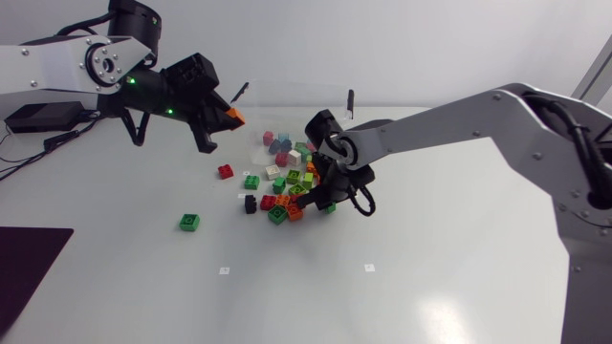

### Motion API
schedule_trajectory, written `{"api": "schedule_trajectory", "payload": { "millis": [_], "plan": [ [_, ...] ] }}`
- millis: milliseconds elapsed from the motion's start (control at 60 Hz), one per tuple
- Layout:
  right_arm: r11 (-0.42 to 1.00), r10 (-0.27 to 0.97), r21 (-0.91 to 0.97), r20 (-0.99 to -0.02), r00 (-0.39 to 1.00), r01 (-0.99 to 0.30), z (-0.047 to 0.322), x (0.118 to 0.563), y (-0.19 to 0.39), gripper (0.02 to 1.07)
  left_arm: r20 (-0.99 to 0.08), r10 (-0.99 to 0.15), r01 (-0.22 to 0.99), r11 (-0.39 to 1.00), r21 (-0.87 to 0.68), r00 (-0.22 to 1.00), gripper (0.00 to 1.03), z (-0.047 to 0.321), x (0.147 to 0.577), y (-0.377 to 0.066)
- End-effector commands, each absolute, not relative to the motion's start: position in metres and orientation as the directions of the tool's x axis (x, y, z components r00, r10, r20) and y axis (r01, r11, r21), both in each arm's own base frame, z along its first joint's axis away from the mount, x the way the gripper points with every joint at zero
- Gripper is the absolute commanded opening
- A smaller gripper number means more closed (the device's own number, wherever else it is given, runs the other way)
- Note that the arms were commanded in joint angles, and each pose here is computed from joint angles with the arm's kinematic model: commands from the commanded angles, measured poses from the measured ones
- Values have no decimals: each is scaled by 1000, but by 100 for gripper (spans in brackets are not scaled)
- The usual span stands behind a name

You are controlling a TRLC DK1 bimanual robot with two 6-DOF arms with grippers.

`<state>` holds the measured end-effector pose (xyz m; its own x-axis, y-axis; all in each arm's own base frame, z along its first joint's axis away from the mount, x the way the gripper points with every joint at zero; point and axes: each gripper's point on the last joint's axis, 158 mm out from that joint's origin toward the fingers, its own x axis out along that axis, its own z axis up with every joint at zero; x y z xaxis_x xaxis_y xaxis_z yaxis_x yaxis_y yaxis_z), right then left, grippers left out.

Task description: Place the duplo bricks in the container

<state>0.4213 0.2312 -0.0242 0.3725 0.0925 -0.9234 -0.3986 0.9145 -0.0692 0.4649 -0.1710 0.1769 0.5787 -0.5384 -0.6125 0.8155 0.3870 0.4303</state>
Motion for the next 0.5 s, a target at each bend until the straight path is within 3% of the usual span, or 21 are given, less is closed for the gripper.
{"api": "schedule_trajectory", "payload": {
  "millis": [0,400,467,483],
  "plan": [
    [919,97,-74,-909,405,-387,-2,421,216,29,-570,-558,797,448,405,603,28,188,486,-181],
    [929,169,-43,-834,526,-367,79,444,204,29,-485,-574,744,589,315,659,31,190,563,-205],
    [929,187,-34,-816,547,-370,94,449,209,29,-492,-546,723,618,310,678,53,183,577,-204],
    [928,194,-31,-810,553,-370,98,451,211,29,-495,-540,718,623,309,681,70,182,579,-203]
  ]
}}
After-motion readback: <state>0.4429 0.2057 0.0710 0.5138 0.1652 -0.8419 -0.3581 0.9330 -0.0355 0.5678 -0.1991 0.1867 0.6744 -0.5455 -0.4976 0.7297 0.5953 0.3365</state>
